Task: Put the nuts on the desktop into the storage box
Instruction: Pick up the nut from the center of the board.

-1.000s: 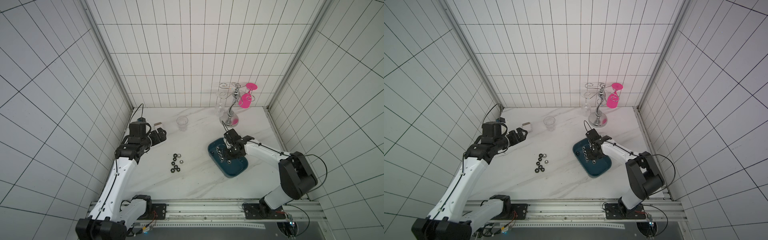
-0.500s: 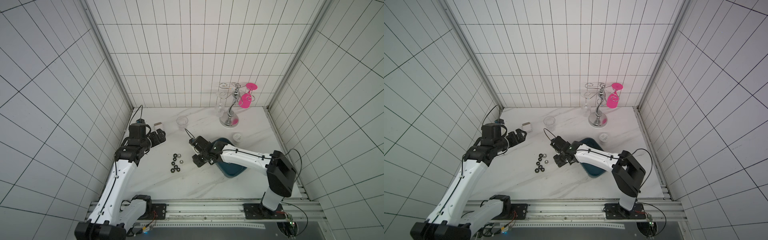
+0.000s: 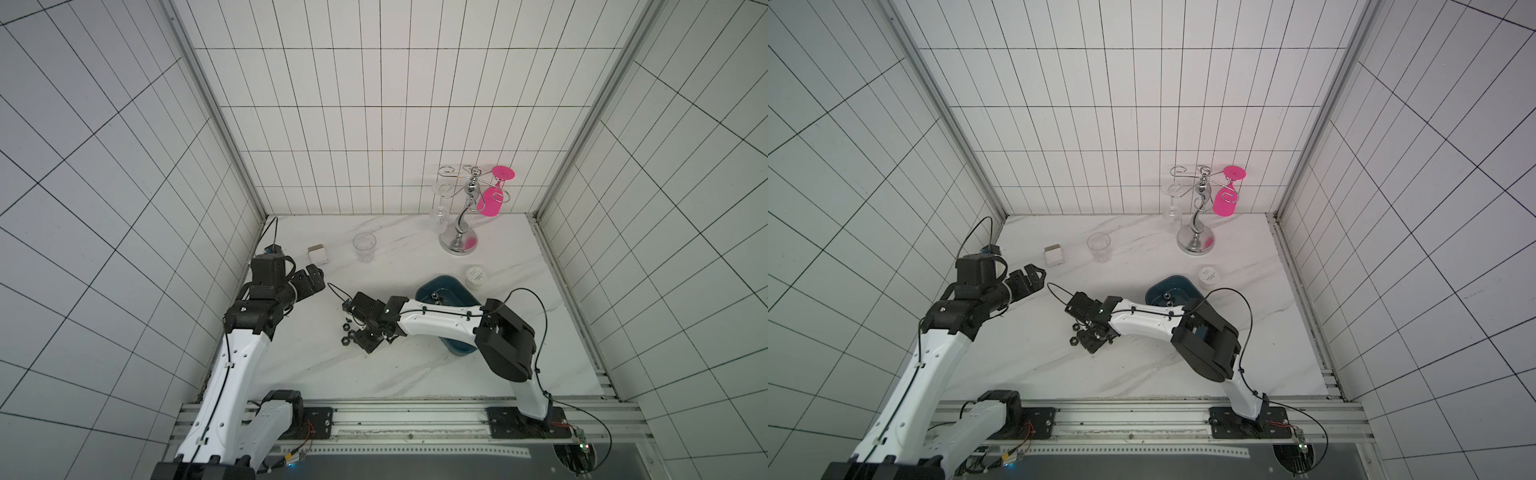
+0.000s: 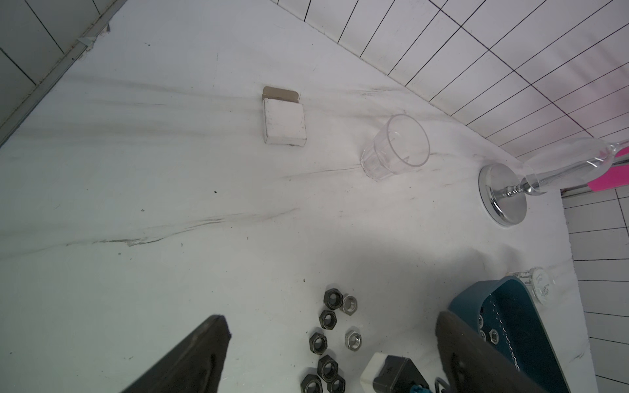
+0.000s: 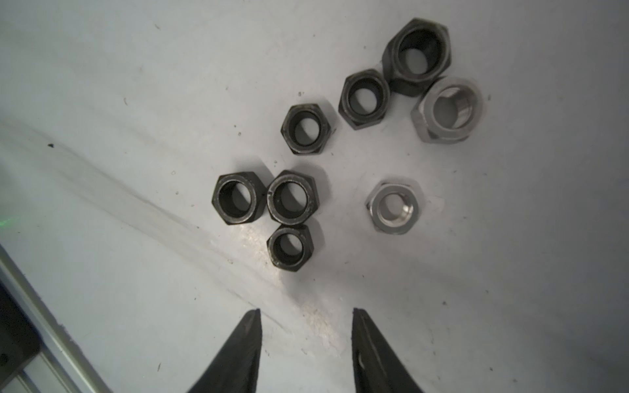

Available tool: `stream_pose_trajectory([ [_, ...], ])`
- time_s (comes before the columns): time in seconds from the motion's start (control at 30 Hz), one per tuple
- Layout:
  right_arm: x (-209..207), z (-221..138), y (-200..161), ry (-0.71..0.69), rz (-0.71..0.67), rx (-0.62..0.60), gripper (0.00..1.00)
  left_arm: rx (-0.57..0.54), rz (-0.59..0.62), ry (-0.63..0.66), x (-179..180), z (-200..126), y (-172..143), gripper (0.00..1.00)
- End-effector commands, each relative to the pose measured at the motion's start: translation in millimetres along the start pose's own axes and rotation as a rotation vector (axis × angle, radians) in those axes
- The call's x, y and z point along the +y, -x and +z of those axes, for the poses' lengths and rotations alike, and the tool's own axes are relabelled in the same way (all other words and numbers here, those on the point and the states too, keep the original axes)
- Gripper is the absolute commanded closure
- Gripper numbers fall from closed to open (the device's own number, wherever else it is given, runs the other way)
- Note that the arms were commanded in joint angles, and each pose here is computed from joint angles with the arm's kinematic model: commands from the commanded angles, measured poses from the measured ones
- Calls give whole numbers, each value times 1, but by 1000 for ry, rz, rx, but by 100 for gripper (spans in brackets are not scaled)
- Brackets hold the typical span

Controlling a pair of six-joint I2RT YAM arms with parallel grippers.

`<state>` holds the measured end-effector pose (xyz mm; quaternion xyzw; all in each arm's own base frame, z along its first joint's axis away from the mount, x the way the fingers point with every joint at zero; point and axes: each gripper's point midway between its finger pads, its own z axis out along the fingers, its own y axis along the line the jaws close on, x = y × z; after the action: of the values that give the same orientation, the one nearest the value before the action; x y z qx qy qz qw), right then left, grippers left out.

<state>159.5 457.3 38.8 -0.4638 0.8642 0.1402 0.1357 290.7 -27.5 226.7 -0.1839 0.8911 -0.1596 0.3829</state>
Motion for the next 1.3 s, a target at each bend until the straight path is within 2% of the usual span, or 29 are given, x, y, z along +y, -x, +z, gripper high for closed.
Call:
stream_pose_trajectory([
  [0.0, 5, 10, 0, -7, -26, 22, 54, 0, 11, 20, 9, -2, -7, 1],
  [0.4, 7, 21, 8, -22, -58, 33, 55, 2, 10, 53, 18, 3, -6, 1],
  [0.9, 7, 31, 7, -82, -88, 29, 66, -20, 11, 85, 26, -8, 2, 1],
  [1.07, 5, 20, 14, -69, -55, -32, 79, -28, 12, 92, 26, -13, 6, 1],
  [1.27, -6, -22, 32, -55, -4, -150, 82, -34, -1, 66, 20, -17, 11, 1],
])
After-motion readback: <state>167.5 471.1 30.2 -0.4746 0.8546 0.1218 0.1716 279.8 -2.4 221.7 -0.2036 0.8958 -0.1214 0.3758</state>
